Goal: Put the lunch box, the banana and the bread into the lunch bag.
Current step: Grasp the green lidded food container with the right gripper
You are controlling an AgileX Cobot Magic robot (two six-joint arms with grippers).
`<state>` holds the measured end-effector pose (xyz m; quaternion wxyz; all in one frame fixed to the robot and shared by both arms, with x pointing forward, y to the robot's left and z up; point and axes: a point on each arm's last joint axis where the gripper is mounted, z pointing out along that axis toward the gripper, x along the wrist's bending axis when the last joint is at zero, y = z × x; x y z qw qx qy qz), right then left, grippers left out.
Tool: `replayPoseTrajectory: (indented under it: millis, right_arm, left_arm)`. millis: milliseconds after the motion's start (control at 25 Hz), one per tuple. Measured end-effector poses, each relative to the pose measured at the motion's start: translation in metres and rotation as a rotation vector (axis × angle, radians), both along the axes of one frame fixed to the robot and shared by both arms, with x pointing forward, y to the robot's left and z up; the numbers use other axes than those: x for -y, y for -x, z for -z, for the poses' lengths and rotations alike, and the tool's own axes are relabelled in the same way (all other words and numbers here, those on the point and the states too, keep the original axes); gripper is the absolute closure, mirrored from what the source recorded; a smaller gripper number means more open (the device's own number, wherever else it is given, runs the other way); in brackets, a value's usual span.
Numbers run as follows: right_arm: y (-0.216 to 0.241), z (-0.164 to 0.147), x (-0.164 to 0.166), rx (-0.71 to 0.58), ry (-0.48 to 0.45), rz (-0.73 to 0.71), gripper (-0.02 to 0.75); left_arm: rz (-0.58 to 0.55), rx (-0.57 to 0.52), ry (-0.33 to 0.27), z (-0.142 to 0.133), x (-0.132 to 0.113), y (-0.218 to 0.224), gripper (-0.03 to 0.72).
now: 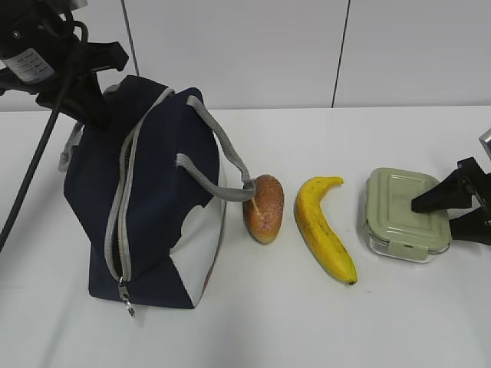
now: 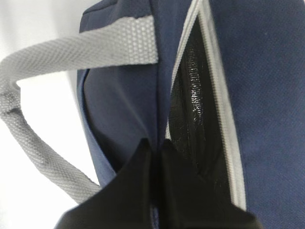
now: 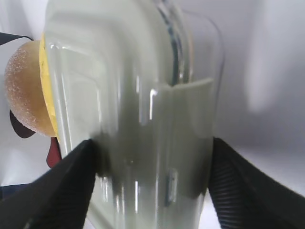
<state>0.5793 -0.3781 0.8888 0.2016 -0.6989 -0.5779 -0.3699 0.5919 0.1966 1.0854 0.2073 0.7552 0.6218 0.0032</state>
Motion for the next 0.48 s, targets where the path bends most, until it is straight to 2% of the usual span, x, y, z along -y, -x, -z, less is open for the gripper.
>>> replayPoseTrajectory:
  millis: [200, 480]
  right_arm:
    - [0.0004, -0.0017, -0.0017, -0.001, -0.027, -0.005, 0.339]
    - [-0.0003, -0.0024, -0.0017, 0.001, -0.032, -0.005, 0.347]
  left_arm:
    - [0.000, 0.000, -0.001, 0.0000, -0.0001, 0.0000, 0.687]
    - [0.000, 0.000, -0.002, 0.0000, -0.0001, 0.0000, 0.687]
